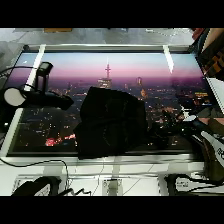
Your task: Fold the clothes and pants, and hang the long-sleeved shirts on hangers.
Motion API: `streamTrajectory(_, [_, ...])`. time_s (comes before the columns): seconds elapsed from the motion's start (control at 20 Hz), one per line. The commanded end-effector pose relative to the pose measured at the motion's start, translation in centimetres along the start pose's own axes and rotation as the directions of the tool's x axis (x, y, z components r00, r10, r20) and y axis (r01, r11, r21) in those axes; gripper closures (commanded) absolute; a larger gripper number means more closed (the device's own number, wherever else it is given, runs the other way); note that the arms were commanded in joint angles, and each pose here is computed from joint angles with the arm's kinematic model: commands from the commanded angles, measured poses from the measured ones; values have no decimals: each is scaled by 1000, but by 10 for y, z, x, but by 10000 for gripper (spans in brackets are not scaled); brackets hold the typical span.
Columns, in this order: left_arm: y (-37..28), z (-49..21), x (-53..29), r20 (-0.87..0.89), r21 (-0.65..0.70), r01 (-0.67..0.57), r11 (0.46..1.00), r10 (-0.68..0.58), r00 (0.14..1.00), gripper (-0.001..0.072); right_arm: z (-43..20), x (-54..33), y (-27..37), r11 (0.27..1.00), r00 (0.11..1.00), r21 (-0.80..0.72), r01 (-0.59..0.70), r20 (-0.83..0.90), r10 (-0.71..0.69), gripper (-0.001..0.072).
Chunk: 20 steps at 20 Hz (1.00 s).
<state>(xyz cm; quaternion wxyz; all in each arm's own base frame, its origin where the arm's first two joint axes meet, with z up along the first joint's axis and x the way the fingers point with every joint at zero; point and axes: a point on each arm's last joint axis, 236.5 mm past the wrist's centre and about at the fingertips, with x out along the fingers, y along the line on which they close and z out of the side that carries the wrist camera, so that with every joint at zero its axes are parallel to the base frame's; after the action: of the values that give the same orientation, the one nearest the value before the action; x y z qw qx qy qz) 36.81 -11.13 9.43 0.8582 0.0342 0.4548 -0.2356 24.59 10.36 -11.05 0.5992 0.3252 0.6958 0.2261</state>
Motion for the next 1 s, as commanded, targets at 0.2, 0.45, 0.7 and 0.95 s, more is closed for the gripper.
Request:
streamTrajectory(0.2, [23, -89, 28, -262, -207, 112, 972, -165, 951, 222, -10, 34, 17, 988, 997, -155, 11, -71, -22, 398])
streamTrajectory(0.45, [18, -186, 23, -399, -407, 176, 896, -348, 848, 222, -7, 42, 23, 984, 998, -178, 22, -57, -32, 668])
streamTrajectory(0.7, [-32, -235, 38, -342, -527, 313, 790, -534, 773, 219, -1, 43, 31, 987, 999, -159, -7, -34, 1, 669])
streamTrajectory(0.95, [-40, -273, 49, -382, -555, 269, 787, -528, 758, 219, 17, 41, 63, 987, 990, -92, -132, 44, 136, 669])
